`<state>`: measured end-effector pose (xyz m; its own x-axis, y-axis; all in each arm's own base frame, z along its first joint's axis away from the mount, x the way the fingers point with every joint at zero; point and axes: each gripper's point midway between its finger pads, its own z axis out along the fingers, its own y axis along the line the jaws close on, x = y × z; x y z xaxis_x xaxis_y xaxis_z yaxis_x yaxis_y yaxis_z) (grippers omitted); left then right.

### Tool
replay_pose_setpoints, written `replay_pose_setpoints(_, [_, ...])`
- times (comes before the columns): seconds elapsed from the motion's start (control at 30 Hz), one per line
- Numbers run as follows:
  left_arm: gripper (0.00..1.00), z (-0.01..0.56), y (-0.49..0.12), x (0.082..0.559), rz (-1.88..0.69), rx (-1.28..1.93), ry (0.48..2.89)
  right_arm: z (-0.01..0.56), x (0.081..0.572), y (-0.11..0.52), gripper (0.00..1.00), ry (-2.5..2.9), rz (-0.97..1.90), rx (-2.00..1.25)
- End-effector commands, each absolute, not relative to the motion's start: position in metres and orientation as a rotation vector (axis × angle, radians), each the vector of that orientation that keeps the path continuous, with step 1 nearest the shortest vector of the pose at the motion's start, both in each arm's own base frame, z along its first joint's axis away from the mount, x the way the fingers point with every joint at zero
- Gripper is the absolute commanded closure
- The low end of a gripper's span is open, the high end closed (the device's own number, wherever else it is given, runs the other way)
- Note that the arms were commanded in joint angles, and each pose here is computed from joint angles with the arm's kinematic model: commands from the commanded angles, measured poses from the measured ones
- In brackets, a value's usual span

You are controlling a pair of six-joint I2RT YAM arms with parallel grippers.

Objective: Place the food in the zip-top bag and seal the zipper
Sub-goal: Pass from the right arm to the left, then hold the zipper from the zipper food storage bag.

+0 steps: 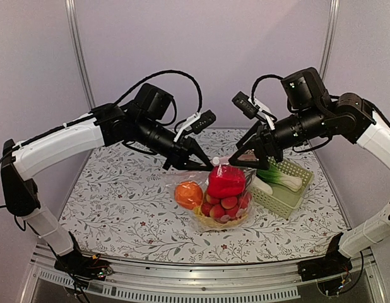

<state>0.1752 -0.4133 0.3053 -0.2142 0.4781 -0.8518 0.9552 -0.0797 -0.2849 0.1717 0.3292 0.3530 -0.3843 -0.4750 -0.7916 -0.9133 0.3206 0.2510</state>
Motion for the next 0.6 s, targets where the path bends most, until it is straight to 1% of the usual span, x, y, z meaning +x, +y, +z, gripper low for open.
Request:
replay_pose_setpoints(0.0, [1.00, 0.328, -0.412, 0.163, -1.280, 1.554, 1.629, 0.371, 0.184, 0.336, 0.22, 1.924, 0.938, -1.162])
replay_pose_setpoints(0.1, [1.00, 0.327, -0.413, 0.163, -1.286, 1.557, 1.628, 0.367, 0.187, 0.347, 0.29, 1.918, 0.971, -1.180])
replay_pose_setpoints(0.2, [1.00, 0.328, -0.414, 0.162, -1.292, 1.557, 1.624, 0.361, 0.186, 0.357, 0.39, 1.913, 1.014, -1.207])
replay_pose_setpoints(0.37, [1.00, 0.328, -0.414, 0.160, -1.306, 1.565, 1.615, 0.355, 0.176, 0.370, 0.50, 1.894, 1.113, -1.279])
replay_pose_setpoints(0.57, [1.00, 0.328, -0.414, 0.160, -1.313, 1.570, 1.616, 0.344, 0.171, 0.375, 0.56, 1.909, 1.145, -1.348])
